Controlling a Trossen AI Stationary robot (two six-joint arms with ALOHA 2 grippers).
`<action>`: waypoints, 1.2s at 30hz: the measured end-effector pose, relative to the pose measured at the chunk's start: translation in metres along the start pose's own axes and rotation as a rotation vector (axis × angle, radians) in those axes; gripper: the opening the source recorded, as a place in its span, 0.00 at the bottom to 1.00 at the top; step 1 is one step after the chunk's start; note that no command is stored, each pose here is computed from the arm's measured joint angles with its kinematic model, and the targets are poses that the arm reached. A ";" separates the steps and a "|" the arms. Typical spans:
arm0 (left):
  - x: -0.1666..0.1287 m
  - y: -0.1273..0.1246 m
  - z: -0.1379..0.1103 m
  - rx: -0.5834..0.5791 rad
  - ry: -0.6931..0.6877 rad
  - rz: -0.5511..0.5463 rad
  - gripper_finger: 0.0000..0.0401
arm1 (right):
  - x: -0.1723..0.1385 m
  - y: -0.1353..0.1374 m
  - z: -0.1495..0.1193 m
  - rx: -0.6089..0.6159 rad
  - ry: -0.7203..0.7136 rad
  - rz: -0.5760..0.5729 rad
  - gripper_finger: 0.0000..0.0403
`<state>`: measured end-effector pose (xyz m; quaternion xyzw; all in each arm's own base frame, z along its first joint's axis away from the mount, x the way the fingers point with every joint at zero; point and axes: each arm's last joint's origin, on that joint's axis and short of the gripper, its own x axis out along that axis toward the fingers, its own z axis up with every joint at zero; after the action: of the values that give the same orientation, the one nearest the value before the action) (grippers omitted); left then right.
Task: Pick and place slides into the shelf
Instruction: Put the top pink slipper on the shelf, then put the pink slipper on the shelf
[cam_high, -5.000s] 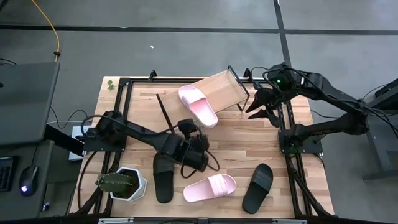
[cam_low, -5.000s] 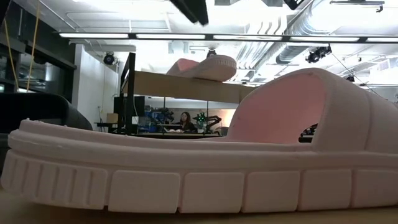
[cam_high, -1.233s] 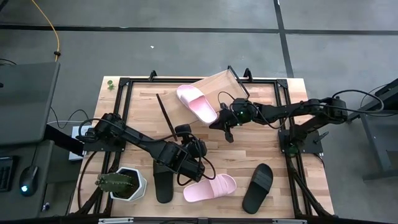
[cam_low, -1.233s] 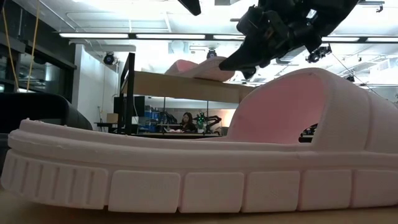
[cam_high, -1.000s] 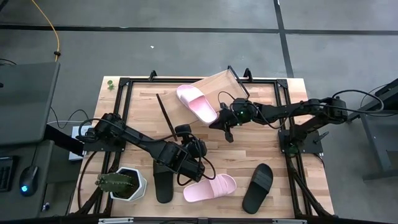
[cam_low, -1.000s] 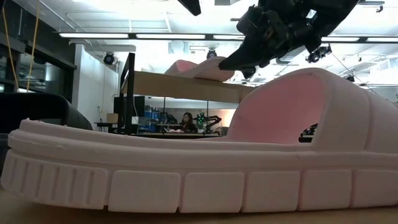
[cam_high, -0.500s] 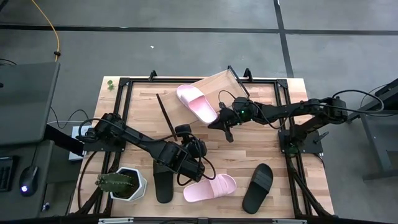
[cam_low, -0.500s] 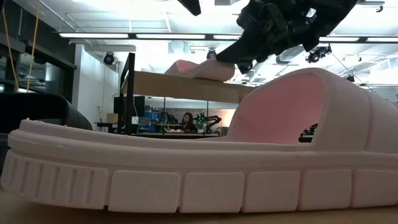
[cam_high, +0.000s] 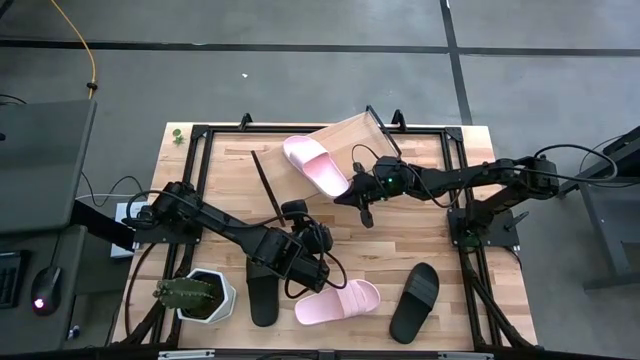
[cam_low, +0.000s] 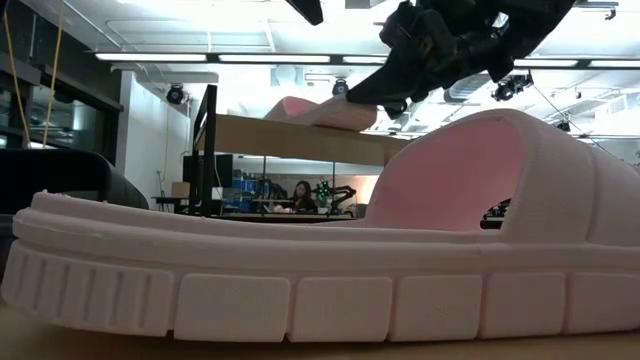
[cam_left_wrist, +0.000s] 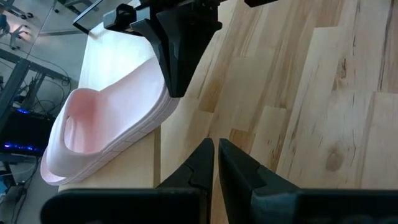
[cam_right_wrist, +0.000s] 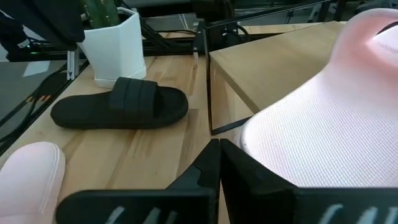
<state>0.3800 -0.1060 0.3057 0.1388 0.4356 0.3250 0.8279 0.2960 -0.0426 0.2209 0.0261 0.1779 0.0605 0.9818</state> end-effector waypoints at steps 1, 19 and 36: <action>0.000 0.000 0.000 0.000 0.000 0.000 0.04 | 0.000 0.000 0.000 -0.001 0.000 -0.005 0.00; 0.000 0.000 0.000 -0.004 0.000 0.000 0.04 | 0.001 0.004 0.000 0.001 -0.001 0.051 0.00; 0.000 -0.004 0.002 -0.029 0.022 -0.106 0.04 | 0.006 0.056 -0.012 0.061 0.147 0.411 0.00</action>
<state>0.3833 -0.1095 0.3049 0.1001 0.4468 0.2885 0.8409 0.2913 0.0145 0.2114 0.0869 0.2417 0.2556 0.9320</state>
